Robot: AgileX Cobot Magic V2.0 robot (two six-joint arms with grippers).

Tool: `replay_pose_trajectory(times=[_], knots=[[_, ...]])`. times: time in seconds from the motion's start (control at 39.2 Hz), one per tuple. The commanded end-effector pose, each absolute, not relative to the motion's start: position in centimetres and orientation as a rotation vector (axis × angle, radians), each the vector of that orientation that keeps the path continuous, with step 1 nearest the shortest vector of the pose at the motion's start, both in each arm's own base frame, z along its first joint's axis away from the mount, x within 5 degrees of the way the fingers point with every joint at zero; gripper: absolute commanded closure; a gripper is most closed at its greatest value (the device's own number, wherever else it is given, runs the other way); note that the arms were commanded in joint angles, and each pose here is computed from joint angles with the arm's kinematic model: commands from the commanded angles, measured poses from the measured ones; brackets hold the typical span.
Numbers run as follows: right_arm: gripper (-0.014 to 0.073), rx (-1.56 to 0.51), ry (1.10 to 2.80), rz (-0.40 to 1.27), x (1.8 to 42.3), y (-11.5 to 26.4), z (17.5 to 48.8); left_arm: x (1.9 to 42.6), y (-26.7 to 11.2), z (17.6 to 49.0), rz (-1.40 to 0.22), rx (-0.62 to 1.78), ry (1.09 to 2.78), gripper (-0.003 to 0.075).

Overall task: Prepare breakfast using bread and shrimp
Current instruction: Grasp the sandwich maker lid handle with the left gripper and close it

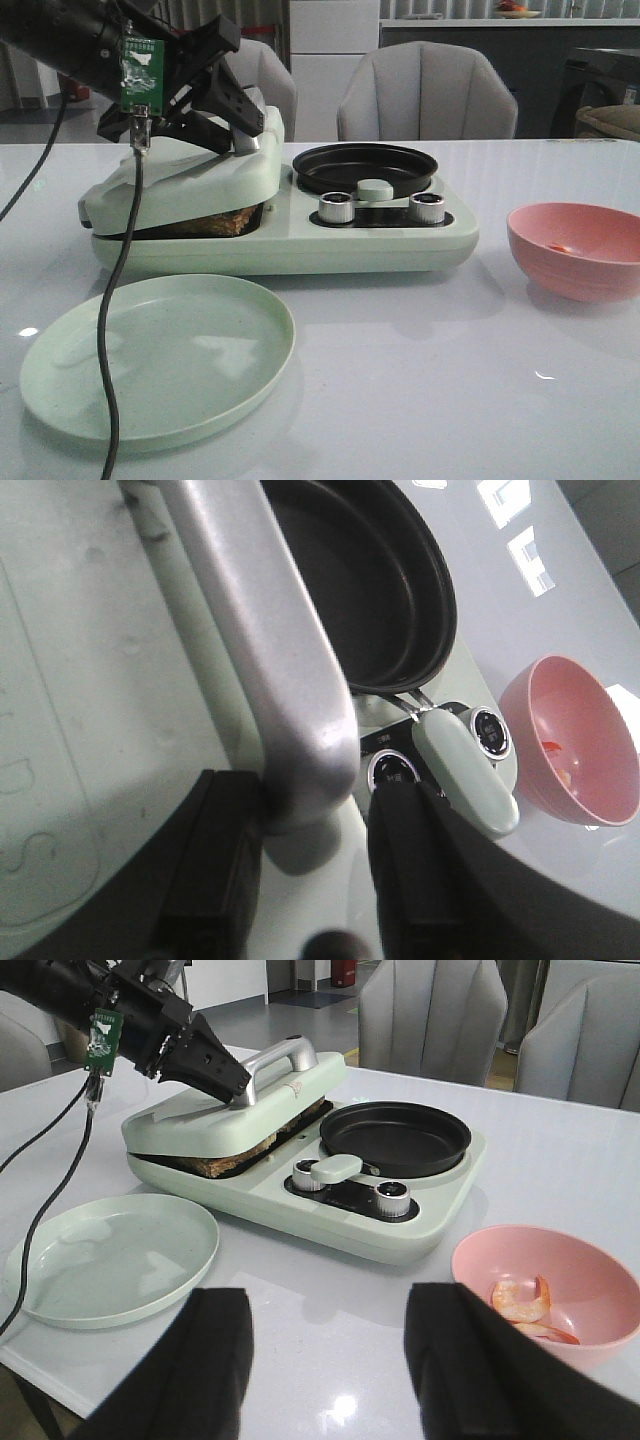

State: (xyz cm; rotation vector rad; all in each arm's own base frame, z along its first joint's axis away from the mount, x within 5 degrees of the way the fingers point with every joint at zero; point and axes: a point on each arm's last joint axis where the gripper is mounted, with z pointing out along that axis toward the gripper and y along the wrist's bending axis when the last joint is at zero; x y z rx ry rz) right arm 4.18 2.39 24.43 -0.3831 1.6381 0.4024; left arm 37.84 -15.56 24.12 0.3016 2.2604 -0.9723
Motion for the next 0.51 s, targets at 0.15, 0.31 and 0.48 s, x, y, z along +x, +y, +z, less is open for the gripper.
replay_pose_trajectory(times=[0.15, 0.31, 0.48], knots=[[0.0134, -0.359, 1.539, 0.402, 4.2, 2.3, 26.0, 37.4, -15.7, 27.4, -0.971, 0.341, 2.172, 0.0379], [0.0134, -0.359, 1.539, 0.402, 4.2, 2.3, 26.0, 36.9, -15.3, 29.1, -0.871, 0.443, 2.159, 0.0379], [0.0134, -0.359, 1.539, 0.402, 4.2, 2.3, 26.0, 36.0, -14.1, 32.9, -0.684, 0.503, 2.177, 0.0379]])
